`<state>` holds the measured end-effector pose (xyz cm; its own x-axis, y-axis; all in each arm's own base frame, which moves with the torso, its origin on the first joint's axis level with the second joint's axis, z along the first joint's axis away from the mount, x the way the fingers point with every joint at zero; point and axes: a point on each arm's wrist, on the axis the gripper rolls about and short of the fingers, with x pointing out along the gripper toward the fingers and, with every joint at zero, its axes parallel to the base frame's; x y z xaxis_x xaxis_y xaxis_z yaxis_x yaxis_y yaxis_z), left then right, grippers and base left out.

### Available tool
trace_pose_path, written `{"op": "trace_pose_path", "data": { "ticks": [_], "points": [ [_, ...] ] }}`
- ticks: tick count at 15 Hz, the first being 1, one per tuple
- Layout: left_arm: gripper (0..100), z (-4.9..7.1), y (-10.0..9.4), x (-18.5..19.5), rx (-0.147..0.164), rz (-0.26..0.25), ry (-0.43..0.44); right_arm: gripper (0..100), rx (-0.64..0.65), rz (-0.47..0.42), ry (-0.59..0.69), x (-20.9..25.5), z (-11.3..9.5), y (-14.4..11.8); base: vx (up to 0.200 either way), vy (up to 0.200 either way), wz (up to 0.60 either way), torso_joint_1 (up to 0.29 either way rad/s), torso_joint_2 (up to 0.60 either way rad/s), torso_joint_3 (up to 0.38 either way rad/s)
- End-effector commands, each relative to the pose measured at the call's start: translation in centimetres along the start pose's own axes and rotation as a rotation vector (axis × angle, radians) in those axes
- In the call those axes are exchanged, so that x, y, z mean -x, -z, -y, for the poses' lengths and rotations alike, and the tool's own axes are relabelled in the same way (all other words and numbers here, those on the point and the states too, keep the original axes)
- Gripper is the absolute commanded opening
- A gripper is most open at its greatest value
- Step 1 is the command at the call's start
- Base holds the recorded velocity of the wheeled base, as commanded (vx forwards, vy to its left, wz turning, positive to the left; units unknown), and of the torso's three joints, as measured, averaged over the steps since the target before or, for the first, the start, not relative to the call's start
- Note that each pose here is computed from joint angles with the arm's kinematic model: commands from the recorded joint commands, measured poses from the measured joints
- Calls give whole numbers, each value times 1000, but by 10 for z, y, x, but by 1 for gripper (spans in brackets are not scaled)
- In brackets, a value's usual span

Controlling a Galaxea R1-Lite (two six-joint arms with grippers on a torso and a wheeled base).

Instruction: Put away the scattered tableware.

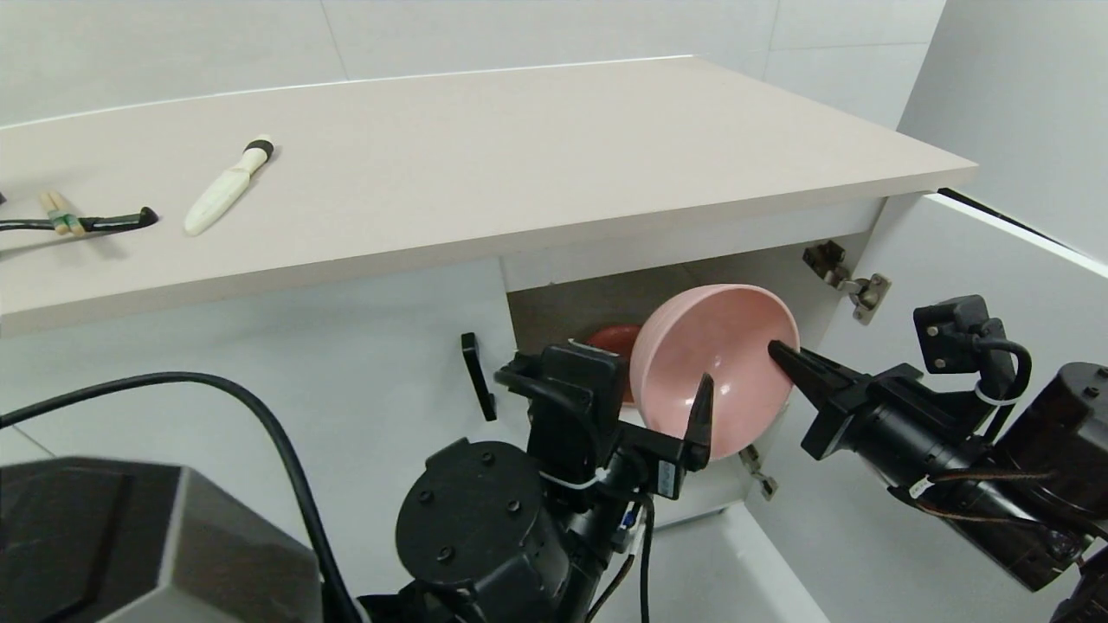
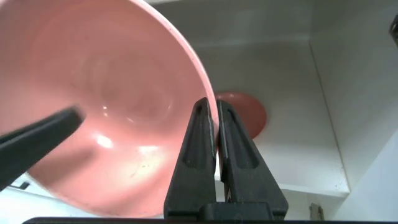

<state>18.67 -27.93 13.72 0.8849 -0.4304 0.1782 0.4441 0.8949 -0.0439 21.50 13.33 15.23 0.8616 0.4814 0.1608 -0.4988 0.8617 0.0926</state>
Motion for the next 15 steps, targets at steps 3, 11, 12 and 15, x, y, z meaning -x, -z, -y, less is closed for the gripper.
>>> {"op": "trace_pose_path", "data": {
  "ticks": [3,11,12,15],
  "points": [
    [100,-33,-28,61,40,-27,258,0,0,-8,0,0,0,2,0,0,0,0,0,0],
    [100,-124,-59,150,-11,44,720,0,0,-33,2,1,1,7,0,0,0,0,0,0],
    [100,-126,-62,155,-11,57,720,0,0,-40,3,2,1,9,0,0,0,0,0,0],
    [100,-140,-73,187,-55,55,644,0,1,-54,6,2,1,12,0,0,0,0,0,0]
  ]
}}
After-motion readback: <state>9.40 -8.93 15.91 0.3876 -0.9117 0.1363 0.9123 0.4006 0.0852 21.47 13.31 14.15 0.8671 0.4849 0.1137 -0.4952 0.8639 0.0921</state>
